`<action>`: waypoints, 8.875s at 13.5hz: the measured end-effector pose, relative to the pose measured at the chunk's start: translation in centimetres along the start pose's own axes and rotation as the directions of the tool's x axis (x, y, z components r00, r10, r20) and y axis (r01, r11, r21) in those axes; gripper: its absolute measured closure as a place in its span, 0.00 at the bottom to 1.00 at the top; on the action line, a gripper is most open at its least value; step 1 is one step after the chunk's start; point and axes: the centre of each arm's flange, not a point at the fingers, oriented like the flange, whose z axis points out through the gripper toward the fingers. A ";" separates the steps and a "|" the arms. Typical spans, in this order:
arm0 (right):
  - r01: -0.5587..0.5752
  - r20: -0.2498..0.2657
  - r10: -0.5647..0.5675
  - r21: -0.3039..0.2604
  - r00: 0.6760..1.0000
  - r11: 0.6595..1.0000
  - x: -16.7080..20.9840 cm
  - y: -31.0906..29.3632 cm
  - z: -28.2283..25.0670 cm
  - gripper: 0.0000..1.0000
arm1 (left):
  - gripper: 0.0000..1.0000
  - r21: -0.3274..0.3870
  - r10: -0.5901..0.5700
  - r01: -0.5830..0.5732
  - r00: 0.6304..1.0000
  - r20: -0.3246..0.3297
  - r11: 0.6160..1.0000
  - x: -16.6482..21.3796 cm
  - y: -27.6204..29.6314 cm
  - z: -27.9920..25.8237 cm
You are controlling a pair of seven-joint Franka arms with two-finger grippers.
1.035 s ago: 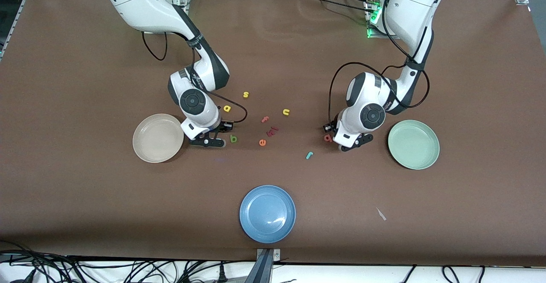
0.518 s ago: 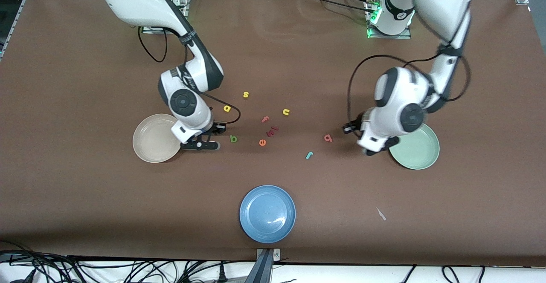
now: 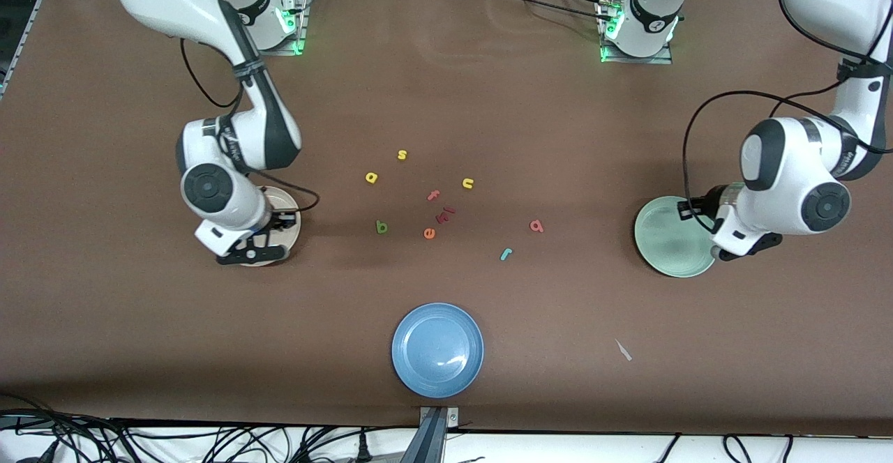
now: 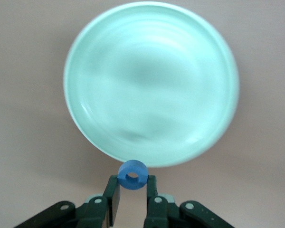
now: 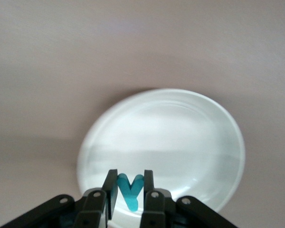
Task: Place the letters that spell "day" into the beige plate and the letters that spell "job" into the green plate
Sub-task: 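Release the blue o on the green plate and cyan y on the cream plate, then grasp the pink b and green q with the left and right grippers, then release the pink b on the green plate and green q on the cream plate, then grasp the yellow d and cyan l with the right and left grippers, then release the yellow d on the cream plate and cyan l on the green plate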
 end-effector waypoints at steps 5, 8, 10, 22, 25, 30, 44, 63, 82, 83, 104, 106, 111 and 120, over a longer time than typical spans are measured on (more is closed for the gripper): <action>0.008 0.030 -0.008 -0.005 1.000 1.000 -0.5 2.8 6.2 0.75 | 0.69 -0.003 0.013 -0.013 1.000 -0.002 1.000 3.8 -1.1 7.2; 0.009 0.011 -0.009 -0.003 1.000 1.000 -0.7 2.7 6.3 0.70 | 0.38 -0.014 0.023 -0.023 0.999 -0.044 1.000 4.3 -0.2 4.1; 0.007 0.001 -0.007 0.001 1.000 1.000 -0.7 2.7 5.7 0.47 | 0.18 -0.025 0.027 -0.028 0.998 -0.054 0.999 2.8 2.1 -0.7; -0.154 -0.039 0.161 0.141 0.986 0.978 -1.0 -13.6 -3.1 0.01 | 0.18 -0.153 -0.189 0.172 0.976 -0.109 0.973 -7.2 29.4 4.9; -0.117 -0.108 0.135 0.159 0.985 0.980 -1.3 -18.8 -0.4 0.09 | 0.22 -0.172 -0.195 0.174 0.974 -0.115 0.970 -6.8 30.3 7.2; -0.077 -0.201 0.115 0.188 0.973 0.979 -1.3 -23.1 4.1 0.33 | 0.30 -0.173 -0.190 0.169 0.975 -0.114 0.970 -6.7 30.9 8.1; -0.041 -0.171 0.064 0.134 0.983 0.990 -0.7 -21.5 1.5 0.73 | 0.74 -0.151 -0.204 0.189 0.975 -0.089 0.970 -6.8 31.1 9.8; -0.044 0.068 0.039 0.072 0.997 0.996 -2.6 -0.9 2.1 0.05 | 0.57 0.035 -0.065 0.064 0.997 0.044 0.997 3.9 3.9 4.8; -0.481 -0.025 0.496 0.205 0.868 0.852 -13.8 -21.8 5.5 0.49 | 0.14 -0.252 -0.291 0.245 0.942 -0.166 0.936 -4.3 35.3 2.1; -0.480 -0.028 0.496 0.208 0.868 0.852 -13.7 -21.9 5.7 0.49 | 0.13 -0.239 -0.250 0.204 0.951 -0.181 0.949 -4.7 36.1 2.6; -0.139 -0.028 0.141 0.064 0.990 0.988 -6.1 -1.4 -4.2 0.72 | 0.60 -0.049 0.213 -0.235 0.938 -0.273 0.971 -5.9 39.3 8.4; -0.109 -0.010 0.110 0.049 0.994 0.993 -5.8 1.5 -2.5 0.72 | 0.61 -0.049 0.212 -0.234 0.937 -0.276 0.971 -5.8 39.2 8.3; -0.070 -0.022 0.071 0.008 0.997 0.997 -6.1 5.1 3.9 0.72 | 0.65 -0.055 0.203 -0.228 0.934 -0.293 0.972 -5.2 38.9 8.2; -0.022 0.020 0.021 0.052 1.000 0.998 -3.2 2.7 -6.9 0.00 | 0.92 -0.052 0.141 -0.162 0.950 -0.278 0.985 -4.5 37.4 3.6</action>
